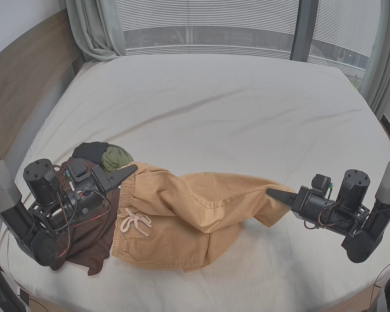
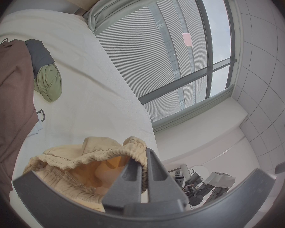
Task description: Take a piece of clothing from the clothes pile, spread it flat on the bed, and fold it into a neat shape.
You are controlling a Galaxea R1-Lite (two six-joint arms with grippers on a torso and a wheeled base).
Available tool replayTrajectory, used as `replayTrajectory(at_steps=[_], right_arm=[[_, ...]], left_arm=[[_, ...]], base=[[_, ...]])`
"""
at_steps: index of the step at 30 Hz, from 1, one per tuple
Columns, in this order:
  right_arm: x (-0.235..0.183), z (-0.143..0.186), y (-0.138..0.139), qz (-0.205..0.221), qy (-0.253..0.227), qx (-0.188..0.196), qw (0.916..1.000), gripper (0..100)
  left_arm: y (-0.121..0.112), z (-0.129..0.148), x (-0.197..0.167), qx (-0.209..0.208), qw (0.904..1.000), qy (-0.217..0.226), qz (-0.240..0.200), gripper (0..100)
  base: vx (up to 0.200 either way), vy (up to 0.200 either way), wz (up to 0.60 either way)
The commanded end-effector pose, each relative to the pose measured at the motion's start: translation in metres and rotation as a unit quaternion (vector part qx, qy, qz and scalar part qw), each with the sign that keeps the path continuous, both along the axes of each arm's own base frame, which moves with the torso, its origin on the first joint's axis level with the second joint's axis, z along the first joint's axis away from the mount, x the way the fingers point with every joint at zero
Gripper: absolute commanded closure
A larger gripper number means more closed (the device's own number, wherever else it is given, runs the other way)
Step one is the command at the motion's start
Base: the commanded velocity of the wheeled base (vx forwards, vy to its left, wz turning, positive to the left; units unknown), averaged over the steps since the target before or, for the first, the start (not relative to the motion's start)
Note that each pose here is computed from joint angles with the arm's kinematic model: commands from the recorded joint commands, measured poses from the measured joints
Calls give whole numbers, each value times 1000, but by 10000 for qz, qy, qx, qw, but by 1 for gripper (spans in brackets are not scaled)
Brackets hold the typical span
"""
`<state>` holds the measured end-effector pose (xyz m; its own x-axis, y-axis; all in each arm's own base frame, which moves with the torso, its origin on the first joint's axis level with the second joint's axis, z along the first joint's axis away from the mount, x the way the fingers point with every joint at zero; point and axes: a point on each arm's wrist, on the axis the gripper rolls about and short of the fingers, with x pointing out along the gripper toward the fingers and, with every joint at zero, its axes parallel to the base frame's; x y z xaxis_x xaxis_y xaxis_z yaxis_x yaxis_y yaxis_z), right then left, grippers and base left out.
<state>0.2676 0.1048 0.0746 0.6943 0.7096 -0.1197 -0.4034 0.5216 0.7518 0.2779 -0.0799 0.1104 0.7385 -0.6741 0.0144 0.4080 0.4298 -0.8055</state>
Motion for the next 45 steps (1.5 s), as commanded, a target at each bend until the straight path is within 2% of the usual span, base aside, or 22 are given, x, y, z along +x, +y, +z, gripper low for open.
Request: replayTrajectory(at_steps=[1, 9, 16, 28, 45], right_arm=[[-1, 11, -7, -22, -170, 71, 9998, 100], [2, 22, -30, -139, -358, 154, 9991, 100], [4, 24, -40, -246, -396, 163, 9988, 100], [6, 33, -57, -314, -548, 203, 9978, 100], [4, 44, -72, -351, -743, 256, 9963, 100]], left_arm=[[-1, -1, -1, 50, 10000, -13, -20, 100], [0, 10, -8, 4, 9998, -199, -50, 100], [3, 19, -20, -11, 9989, -315, -340, 100], [12, 19, -14, -31, 9993, -317, -173, 100], [13, 19, -9, -67, 9994, -300, -129, 100]], base=[[0, 0, 0], [0, 0, 0], [0, 0, 0], [0, 0, 0], [0, 0, 0]])
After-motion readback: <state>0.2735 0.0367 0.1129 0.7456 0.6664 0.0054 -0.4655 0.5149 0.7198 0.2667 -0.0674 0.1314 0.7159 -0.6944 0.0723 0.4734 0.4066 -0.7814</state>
